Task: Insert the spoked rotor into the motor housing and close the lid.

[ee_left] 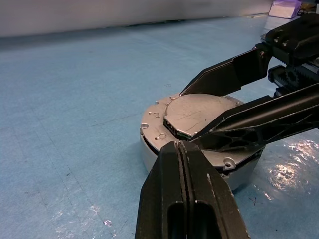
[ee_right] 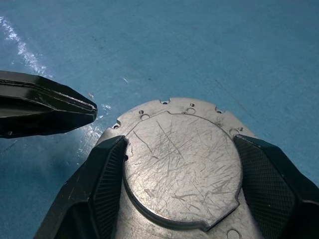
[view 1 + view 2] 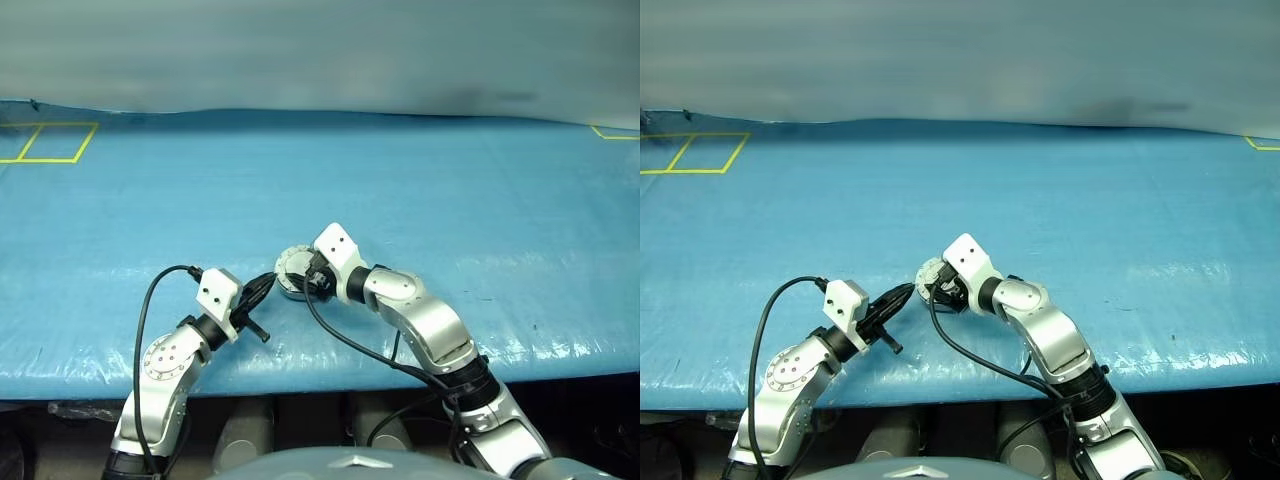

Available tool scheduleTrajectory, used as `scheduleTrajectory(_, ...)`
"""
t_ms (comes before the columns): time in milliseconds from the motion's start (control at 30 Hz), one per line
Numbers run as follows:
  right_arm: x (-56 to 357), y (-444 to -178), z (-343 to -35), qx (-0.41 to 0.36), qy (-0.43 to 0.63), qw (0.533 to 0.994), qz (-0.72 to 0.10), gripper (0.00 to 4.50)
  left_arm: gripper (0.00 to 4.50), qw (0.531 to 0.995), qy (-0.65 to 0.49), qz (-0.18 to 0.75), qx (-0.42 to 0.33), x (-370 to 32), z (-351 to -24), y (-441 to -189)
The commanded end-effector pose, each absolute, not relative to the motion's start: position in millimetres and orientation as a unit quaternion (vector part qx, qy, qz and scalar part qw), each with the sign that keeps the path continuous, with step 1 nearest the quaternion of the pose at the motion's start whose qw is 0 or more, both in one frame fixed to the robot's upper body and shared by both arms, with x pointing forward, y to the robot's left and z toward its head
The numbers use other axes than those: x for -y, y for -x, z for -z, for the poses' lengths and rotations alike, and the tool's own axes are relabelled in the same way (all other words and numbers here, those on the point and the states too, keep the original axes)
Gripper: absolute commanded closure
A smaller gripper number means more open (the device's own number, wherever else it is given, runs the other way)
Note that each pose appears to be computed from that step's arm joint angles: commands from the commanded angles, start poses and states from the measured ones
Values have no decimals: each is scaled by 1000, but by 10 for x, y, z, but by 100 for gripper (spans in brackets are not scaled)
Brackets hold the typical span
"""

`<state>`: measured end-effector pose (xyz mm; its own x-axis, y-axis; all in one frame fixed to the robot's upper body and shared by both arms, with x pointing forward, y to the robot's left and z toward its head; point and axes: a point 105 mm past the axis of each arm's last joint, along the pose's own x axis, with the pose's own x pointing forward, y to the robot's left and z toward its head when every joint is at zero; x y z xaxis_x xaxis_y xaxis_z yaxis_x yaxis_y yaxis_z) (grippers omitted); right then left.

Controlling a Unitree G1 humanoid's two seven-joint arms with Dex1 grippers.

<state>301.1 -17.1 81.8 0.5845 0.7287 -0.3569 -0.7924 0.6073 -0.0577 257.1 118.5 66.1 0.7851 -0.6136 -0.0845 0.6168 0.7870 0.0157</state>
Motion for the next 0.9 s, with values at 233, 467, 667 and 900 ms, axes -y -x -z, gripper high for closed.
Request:
scheduleTrajectory(233,131,-3051,-751,-161,99,894,-406,140,450,942,-27,335,-15,-1161,-774,-2573)
scheduleTrajectory(467,138,-3047,-689,-159,116,890,-411,140,450,941,-28,336,-15,-1159,-778,-2577)
scheduleTrajectory(667,143,-2990,-650,-154,115,877,-440,140,450,942,-29,335,-12,-1151,-785,-2590)
scheduleTrajectory(900,173,-2953,-601,-163,108,876,-441,140,450,952,-13,305,-9,-1167,-866,-2710)
